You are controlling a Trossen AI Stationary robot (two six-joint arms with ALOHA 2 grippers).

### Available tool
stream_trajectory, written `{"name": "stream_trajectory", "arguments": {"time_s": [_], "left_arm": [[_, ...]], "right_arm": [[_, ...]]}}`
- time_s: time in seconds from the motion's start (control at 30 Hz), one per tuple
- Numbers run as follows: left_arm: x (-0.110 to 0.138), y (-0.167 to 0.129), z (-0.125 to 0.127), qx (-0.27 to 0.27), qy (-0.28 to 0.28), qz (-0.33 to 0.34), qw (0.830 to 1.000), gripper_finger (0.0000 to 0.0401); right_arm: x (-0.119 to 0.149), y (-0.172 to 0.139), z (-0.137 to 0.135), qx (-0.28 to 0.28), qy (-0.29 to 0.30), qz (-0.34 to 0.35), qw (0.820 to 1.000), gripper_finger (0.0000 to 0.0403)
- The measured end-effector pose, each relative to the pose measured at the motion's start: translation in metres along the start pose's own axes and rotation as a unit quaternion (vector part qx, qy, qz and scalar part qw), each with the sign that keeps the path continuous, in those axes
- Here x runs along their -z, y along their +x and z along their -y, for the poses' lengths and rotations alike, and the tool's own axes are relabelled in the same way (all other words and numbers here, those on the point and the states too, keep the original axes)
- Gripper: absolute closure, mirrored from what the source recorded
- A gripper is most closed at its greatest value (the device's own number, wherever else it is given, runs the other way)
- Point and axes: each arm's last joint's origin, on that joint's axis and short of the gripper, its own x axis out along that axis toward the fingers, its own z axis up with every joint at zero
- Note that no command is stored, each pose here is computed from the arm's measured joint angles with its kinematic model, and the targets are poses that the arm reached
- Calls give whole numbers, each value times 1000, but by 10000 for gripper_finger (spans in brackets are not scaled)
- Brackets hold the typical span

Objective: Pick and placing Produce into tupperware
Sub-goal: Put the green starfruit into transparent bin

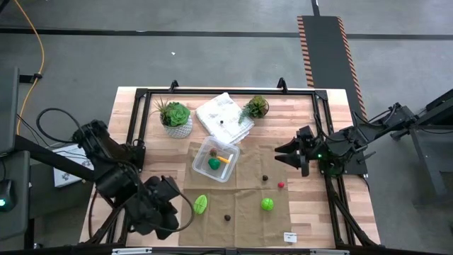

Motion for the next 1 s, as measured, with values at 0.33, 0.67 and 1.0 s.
{"name": "stream_trajectory", "arguments": {"time_s": [0.33, 0.67, 1.0], "left_arm": [[-24, 35, 0, -62, -28, -23, 997, 400], [-45, 70, -1, -97, -39, -57, 993, 397], [-41, 97, 5, -131, -72, -66, 987, 265]], "right_arm": [[1, 0, -1, -21, -22, -18, 999, 213], [2, 0, -3, -45, -23, -39, 998, 213], [4, -1, -5, -84, -47, -70, 993, 213]]}}
